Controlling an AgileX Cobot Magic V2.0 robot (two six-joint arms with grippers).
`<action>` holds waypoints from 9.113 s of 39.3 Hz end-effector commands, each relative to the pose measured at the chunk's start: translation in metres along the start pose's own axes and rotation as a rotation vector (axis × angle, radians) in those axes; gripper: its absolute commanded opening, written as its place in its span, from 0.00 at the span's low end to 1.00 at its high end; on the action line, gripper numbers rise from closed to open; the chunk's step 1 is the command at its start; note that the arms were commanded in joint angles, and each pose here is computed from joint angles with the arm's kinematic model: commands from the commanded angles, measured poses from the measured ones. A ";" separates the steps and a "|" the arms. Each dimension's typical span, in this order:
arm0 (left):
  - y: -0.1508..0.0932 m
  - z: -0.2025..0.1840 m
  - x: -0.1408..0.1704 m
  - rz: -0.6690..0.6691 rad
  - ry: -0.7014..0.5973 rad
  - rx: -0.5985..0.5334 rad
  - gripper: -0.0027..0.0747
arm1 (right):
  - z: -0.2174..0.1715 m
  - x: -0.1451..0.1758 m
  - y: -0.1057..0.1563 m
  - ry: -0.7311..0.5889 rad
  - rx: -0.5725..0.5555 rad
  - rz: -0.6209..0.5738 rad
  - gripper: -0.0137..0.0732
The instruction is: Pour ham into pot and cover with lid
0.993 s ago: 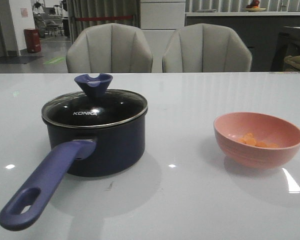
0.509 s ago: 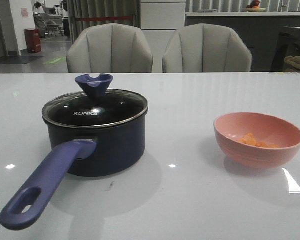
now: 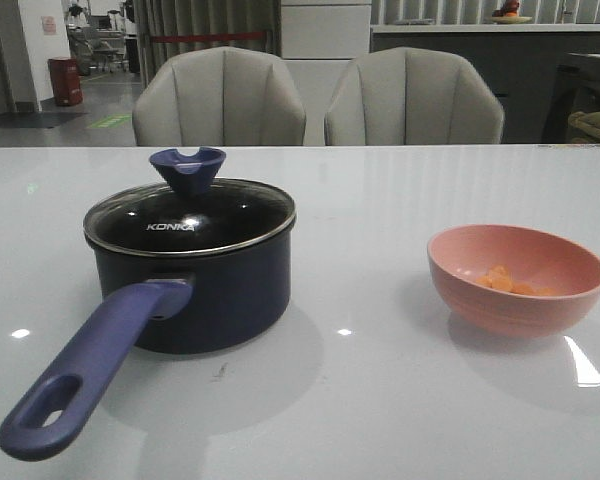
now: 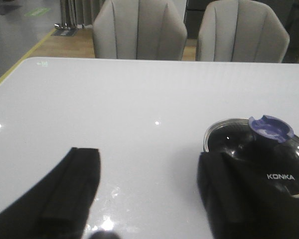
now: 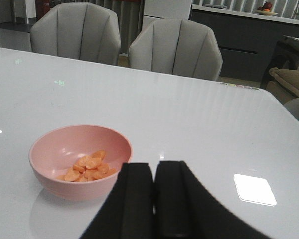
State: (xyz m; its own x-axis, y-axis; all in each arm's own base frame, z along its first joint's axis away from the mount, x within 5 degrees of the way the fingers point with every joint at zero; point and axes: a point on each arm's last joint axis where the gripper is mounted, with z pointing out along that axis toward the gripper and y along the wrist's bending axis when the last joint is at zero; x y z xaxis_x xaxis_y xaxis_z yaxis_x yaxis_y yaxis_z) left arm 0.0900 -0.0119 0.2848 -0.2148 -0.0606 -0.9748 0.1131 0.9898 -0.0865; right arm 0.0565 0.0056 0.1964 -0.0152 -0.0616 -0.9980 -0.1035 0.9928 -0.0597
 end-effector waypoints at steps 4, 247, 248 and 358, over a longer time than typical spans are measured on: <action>-0.005 0.012 -0.025 0.016 0.032 0.025 0.90 | -0.002 -0.010 0.000 -0.098 0.003 -0.015 0.32; 0.064 0.277 0.004 -0.244 1.063 -0.208 0.77 | -0.002 -0.010 0.000 -0.099 0.004 -0.015 0.32; 0.064 0.277 0.004 -0.244 1.066 -0.208 0.77 | -0.002 -0.010 0.000 -0.099 0.004 -0.015 0.32; -0.024 0.022 -0.022 0.088 -0.097 0.188 0.60 | 0.037 -0.070 0.001 0.274 -0.042 0.240 0.60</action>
State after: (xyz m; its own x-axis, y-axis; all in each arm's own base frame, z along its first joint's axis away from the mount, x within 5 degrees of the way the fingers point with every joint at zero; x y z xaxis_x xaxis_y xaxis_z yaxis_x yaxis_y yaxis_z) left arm 0.1116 -0.0360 0.2874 -0.2023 0.0328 -0.9788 0.3033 0.9524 -0.0308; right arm 0.0823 0.0146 0.2471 -0.3694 0.1234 -0.9210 -0.1062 0.9790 0.1738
